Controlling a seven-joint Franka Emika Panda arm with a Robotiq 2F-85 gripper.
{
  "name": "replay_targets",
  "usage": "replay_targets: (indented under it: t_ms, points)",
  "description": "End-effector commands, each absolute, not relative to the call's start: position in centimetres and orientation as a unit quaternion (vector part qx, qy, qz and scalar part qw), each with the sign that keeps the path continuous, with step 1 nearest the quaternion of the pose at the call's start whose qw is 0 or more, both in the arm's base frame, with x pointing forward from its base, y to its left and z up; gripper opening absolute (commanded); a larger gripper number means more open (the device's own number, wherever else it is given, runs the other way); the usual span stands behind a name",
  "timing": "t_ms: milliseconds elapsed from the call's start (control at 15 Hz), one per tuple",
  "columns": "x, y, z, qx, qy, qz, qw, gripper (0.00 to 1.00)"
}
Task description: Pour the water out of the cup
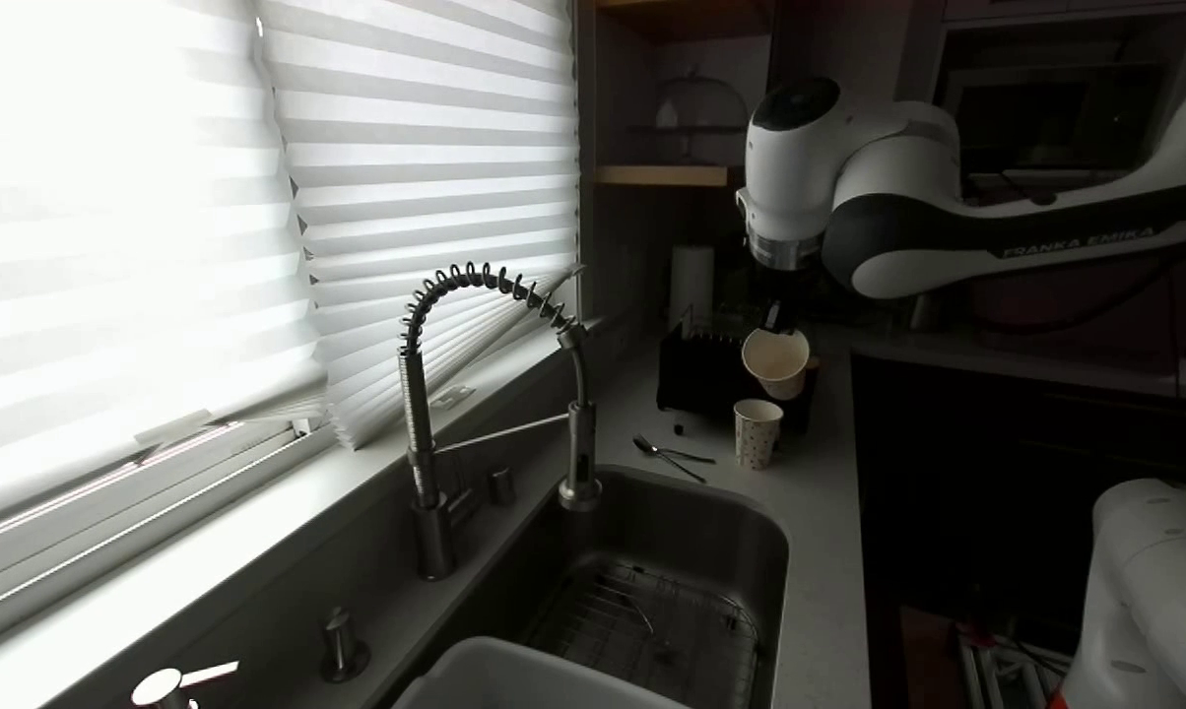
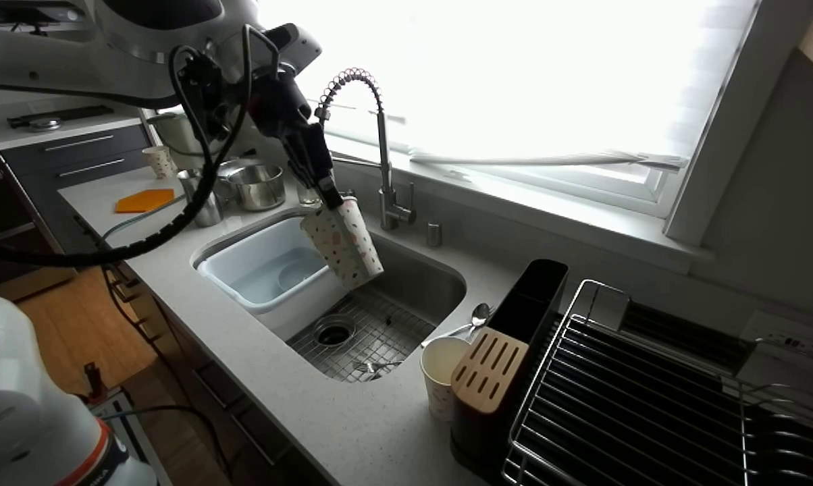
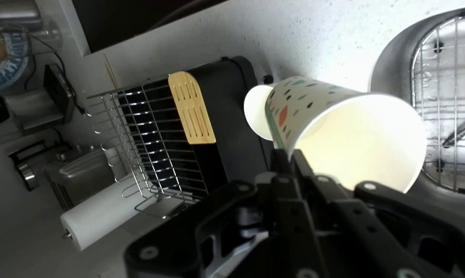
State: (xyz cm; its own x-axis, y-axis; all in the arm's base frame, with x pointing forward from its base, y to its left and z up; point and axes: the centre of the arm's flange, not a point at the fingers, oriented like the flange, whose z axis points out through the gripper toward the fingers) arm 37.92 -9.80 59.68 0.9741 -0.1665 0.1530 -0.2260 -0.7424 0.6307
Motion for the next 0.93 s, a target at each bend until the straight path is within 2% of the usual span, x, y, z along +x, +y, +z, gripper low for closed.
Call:
replay_targets:
  t_ms: [0, 400, 867]
  points:
    - [38.3, -13.0, 57.9, 0.927, -0.16, -0.015, 0.339, 0.01]
    - [37.1, -19.8, 55.1, 0.898, -0.297, -0.037, 0.323, 0.01]
    - [37.1, -24.0, 54.9, 0.862, -0.437, 0.036, 0.256, 0.01]
